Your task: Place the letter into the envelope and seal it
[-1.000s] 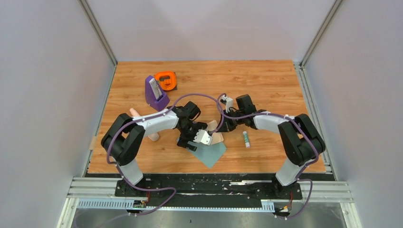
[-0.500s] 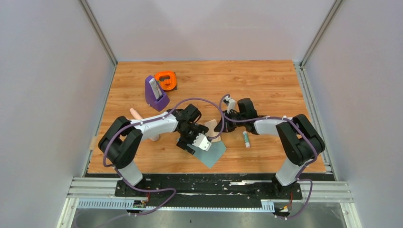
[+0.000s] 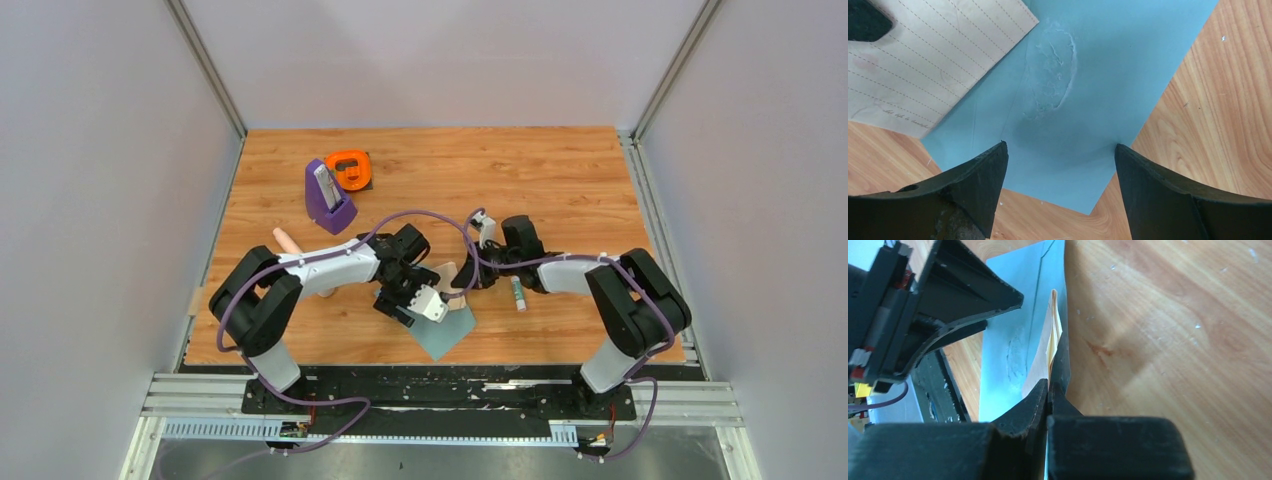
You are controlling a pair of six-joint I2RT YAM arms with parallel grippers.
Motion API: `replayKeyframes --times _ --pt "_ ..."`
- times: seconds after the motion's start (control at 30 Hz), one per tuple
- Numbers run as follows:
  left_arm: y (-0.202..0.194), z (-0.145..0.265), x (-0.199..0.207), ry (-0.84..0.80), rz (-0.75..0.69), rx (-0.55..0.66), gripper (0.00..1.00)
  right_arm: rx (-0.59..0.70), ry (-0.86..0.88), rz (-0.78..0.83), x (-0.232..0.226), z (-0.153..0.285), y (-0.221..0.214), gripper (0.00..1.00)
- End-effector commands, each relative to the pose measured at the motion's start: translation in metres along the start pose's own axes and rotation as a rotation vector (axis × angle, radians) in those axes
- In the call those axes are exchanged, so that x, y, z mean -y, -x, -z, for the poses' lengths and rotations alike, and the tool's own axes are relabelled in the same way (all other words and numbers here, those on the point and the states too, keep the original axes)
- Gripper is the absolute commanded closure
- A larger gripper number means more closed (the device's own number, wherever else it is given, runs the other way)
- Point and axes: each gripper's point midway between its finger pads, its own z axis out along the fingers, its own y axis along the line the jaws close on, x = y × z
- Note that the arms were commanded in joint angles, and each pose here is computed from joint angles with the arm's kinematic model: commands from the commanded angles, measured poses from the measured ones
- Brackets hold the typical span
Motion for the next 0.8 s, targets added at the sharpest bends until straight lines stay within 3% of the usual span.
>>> replayKeyframes --times 0.0,0.17,0.3,0.4,0.53,0.67,0.77 --pt "-0.015 -0.033 0.074 -0.236 0.096 -0.050 0.16 0.023 0.082 0.037 -0.025 0.009 0.004 1.00" --pt "-0.006 -0.026 0.079 -0.240 0.062 -0.016 0.18 0.034 0.124 0.019 -0.036 0.014 0.003 1.00" --pt "-0.002 -0.028 0.080 -0.247 0.030 -0.033 0.33 0.061 0.108 0.011 -0.034 0.014 0.005 1.00" --pt "0.003 -0.029 0.077 -0.240 0.035 -0.024 0.36 0.091 0.037 0.006 -0.024 0.014 0.014 1.00" --pt "0.018 -0.005 0.054 -0.206 0.134 0.034 0.33 0.129 -0.073 0.007 -0.007 0.012 0.033 1.00" --pt "0.026 0.029 0.020 -0.127 0.293 0.143 0.29 0.170 -0.068 0.007 -0.007 0.009 0.046 1.00" --pt "0.026 0.043 -0.002 -0.060 0.392 0.172 0.21 0.162 -0.063 0.007 -0.006 0.008 0.041 1.00"
